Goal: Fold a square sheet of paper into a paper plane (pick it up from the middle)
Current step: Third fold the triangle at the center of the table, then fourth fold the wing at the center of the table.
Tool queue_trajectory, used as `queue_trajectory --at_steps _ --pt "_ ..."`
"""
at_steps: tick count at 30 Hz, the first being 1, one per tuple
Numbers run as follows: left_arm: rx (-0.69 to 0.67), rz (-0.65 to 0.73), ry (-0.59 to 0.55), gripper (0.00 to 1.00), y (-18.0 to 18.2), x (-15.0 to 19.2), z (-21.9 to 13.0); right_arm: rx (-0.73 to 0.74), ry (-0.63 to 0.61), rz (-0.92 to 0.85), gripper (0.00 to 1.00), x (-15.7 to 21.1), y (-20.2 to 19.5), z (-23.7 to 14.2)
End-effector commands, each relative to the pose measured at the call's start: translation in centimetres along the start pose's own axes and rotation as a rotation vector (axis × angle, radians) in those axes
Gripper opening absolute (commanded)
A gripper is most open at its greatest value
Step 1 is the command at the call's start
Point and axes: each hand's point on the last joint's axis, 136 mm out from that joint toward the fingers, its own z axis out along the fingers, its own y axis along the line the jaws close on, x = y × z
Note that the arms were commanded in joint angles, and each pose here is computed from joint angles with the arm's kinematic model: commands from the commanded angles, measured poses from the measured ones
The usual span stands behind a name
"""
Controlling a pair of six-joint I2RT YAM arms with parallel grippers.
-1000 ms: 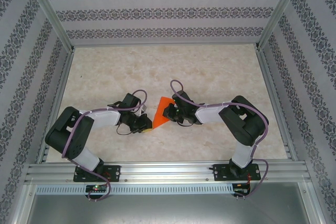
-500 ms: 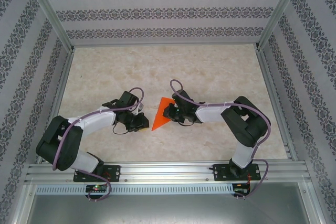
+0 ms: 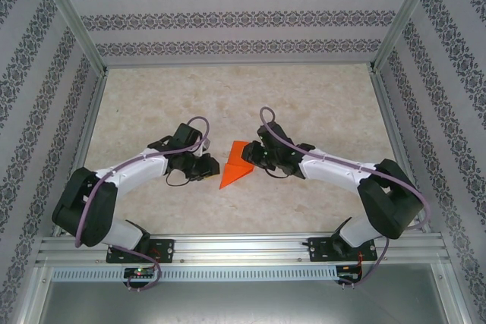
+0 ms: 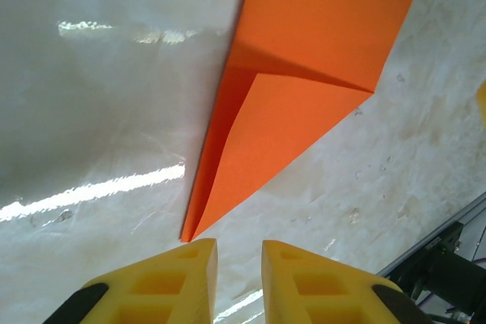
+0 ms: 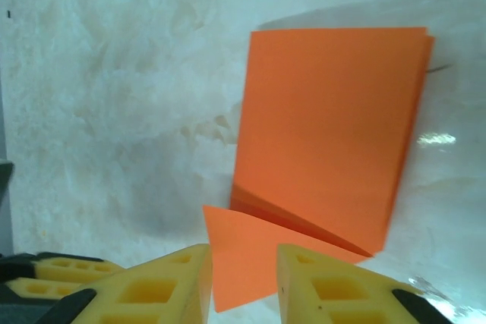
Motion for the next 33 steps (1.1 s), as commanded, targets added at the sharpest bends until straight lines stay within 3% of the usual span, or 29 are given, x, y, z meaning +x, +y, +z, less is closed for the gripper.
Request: queue_trajectory --at_steps 1,5,14,24,33 --pt "0.022 0.056 0.006 0.25 -1.5 -0.8 0.3 0.059 -0.010 0.023 0.31 0.7 -2.4 -0.2" --pt "0.003 0.083 0.035 0.24 -1.9 -0.8 1.4 0.035 -0.004 0.057 0.36 1.3 -3.0 0.1" --pt "-0.033 0.105 0.061 0.22 -2.5 -1.3 3.7 -0.080 0.050 0.085 0.38 1.9 -1.8 1.9" --pt "-0.096 0.093 0.033 0.18 -1.5 -2.1 4.1 -0.101 0.071 0.083 0.40 1.6 -1.3 3.9" --pt "-0.152 0.083 -0.014 0.17 -0.7 -3.3 4.2 -0.150 0.082 -0.033 0.39 1.5 -0.5 4.0"
